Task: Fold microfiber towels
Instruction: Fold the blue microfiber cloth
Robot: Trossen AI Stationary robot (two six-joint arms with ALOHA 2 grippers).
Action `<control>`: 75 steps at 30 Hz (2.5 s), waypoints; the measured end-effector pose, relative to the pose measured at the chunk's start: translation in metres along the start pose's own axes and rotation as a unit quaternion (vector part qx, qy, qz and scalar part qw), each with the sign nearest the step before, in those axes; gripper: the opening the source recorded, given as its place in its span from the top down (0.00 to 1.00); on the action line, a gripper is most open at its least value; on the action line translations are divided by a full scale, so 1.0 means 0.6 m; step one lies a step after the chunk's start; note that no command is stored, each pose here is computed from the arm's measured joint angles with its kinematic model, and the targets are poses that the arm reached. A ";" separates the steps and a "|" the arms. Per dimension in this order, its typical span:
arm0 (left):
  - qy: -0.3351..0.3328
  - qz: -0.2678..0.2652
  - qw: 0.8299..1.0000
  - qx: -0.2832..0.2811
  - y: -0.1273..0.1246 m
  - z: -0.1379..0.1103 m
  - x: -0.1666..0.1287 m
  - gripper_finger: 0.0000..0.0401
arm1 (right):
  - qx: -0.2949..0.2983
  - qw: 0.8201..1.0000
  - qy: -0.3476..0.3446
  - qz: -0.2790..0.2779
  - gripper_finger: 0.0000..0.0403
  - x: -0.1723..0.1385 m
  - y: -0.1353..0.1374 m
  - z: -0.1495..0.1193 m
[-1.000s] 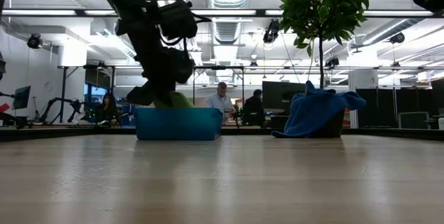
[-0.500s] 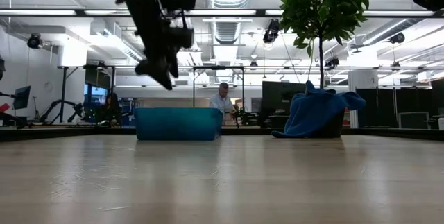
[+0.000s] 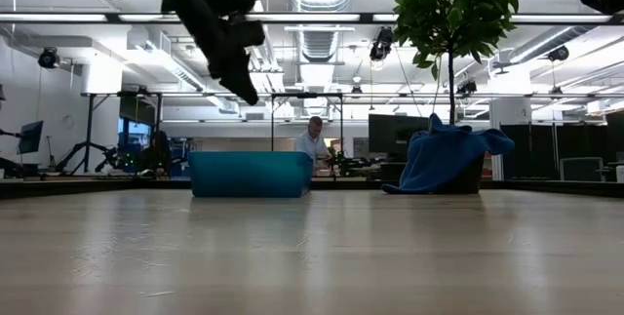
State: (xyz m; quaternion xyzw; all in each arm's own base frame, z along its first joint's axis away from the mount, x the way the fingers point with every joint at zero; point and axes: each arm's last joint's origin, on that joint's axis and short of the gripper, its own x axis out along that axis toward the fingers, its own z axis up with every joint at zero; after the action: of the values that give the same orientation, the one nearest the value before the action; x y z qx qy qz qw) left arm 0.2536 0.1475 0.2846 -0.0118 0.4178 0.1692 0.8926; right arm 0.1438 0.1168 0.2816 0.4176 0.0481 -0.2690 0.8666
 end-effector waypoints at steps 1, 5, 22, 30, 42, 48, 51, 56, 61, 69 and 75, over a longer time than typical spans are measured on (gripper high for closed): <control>-0.018 -0.024 0.999 -0.034 0.012 0.002 -0.002 0.52 | 0.004 1.000 0.000 0.002 0.65 0.000 0.001 0.000; -0.096 -0.110 0.983 -0.109 0.040 0.018 -0.032 0.59 | -0.012 1.000 0.000 0.008 0.65 0.001 0.006 -0.001; -0.150 -0.195 0.963 -0.113 -0.034 0.033 -0.101 0.63 | -0.003 0.981 -0.088 -0.171 0.59 0.043 -0.079 0.044; -0.125 -0.190 0.969 -0.094 -0.044 0.010 -0.074 0.63 | -0.113 0.968 -0.081 -0.209 0.45 0.061 -0.082 0.075; -0.094 -0.200 0.962 -0.159 -0.053 -0.017 -0.052 0.63 | -0.333 0.890 -0.048 -0.306 0.46 0.145 -0.096 0.082; -0.108 -0.205 0.961 -0.152 -0.057 -0.012 -0.057 0.63 | -0.305 0.879 -0.029 -0.364 0.47 0.205 -0.133 0.097; -0.112 -0.205 0.961 -0.151 -0.058 -0.012 -0.059 0.63 | -0.338 0.875 -0.007 -0.346 0.47 0.241 -0.139 0.096; -0.109 -0.209 0.959 -0.158 -0.061 -0.011 -0.059 0.63 | -0.361 0.857 0.007 -0.368 0.47 0.282 -0.158 0.098; -0.107 -0.219 0.958 -0.152 -0.072 -0.010 -0.061 0.63 | -0.330 0.847 0.006 -0.416 0.47 0.309 -0.188 0.111; -0.103 -0.230 0.957 -0.142 -0.086 -0.009 -0.061 0.63 | -0.333 0.845 0.040 -0.417 0.64 0.340 -0.192 0.134; -0.102 -0.231 0.955 -0.152 -0.087 -0.008 -0.062 0.63 | -0.327 0.852 0.036 -0.408 0.95 0.330 -0.164 0.153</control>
State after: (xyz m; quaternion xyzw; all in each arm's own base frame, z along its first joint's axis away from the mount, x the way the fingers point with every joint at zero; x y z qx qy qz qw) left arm 0.2438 0.0868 0.3032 -0.2265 0.2796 0.0199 0.9328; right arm 0.2494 -0.0864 0.2111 0.0625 0.3299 -0.5518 0.7634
